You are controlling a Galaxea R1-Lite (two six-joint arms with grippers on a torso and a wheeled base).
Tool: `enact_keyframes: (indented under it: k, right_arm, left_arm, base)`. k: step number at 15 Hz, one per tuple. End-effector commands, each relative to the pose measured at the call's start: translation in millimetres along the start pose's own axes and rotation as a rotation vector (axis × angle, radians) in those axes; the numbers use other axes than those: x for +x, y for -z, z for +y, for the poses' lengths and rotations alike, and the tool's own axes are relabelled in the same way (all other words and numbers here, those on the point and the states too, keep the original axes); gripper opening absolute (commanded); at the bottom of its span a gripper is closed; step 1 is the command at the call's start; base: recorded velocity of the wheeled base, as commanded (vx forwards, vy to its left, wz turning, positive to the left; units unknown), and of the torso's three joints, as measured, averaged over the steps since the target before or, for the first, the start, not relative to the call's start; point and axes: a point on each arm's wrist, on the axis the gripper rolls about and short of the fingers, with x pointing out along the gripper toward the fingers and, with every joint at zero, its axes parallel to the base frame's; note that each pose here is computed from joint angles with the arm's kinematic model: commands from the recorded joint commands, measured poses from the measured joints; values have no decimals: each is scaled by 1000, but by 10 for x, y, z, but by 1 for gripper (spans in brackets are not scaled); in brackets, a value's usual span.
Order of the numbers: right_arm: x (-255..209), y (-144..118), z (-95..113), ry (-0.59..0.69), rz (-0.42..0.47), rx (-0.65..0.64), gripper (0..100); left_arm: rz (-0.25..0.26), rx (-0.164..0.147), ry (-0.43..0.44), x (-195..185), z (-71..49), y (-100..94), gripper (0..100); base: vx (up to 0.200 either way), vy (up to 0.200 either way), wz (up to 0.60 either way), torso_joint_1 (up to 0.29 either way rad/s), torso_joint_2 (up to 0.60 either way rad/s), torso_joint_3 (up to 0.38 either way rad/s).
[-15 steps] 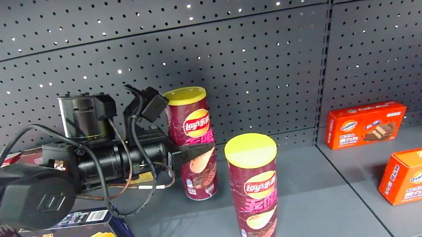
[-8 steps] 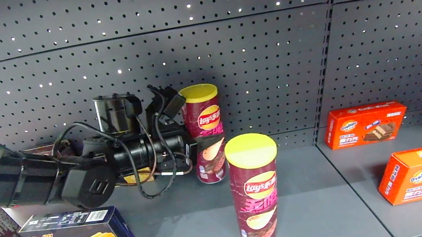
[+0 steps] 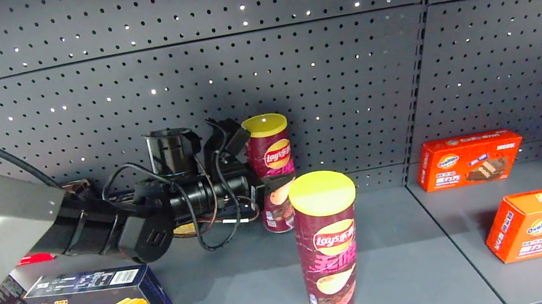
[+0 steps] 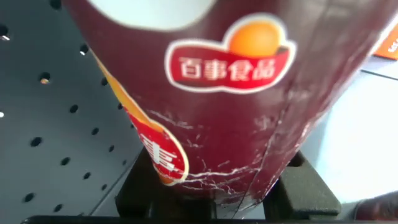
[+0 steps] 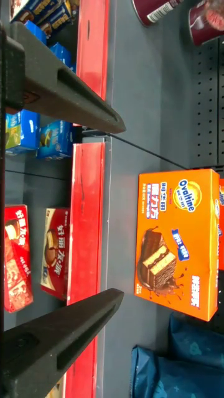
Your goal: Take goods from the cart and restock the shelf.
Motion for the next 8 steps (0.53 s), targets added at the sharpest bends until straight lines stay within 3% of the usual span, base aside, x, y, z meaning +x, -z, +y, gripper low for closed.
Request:
enact_keyframes:
  k: [1, 3, 5, 8]
  right_arm:
    - [0, 0, 0, -1, -1, 0, 100]
    - [0, 0, 0, 0, -1, 0, 100]
    - [0, 0, 0, -1, -1, 0, 100]
    - [0, 0, 0, 0, -1, 0, 100]
  left_arm:
    - [-2, -14, 9, 86, 0, 62, 0]
    - [-6, -19, 20, 128, -6, 74, 0]
    - [-20, -18, 84, 131, -9, 69, 0]
    - [-22, -17, 84, 157, 14, 81, 0]
  base:
    - [0, 0, 0, 0, 0, 0]
    - [0, 0, 0, 0, 0, 0]
    - [0, 0, 0, 0, 0, 0]
    - [0, 0, 0, 0, 0, 0]
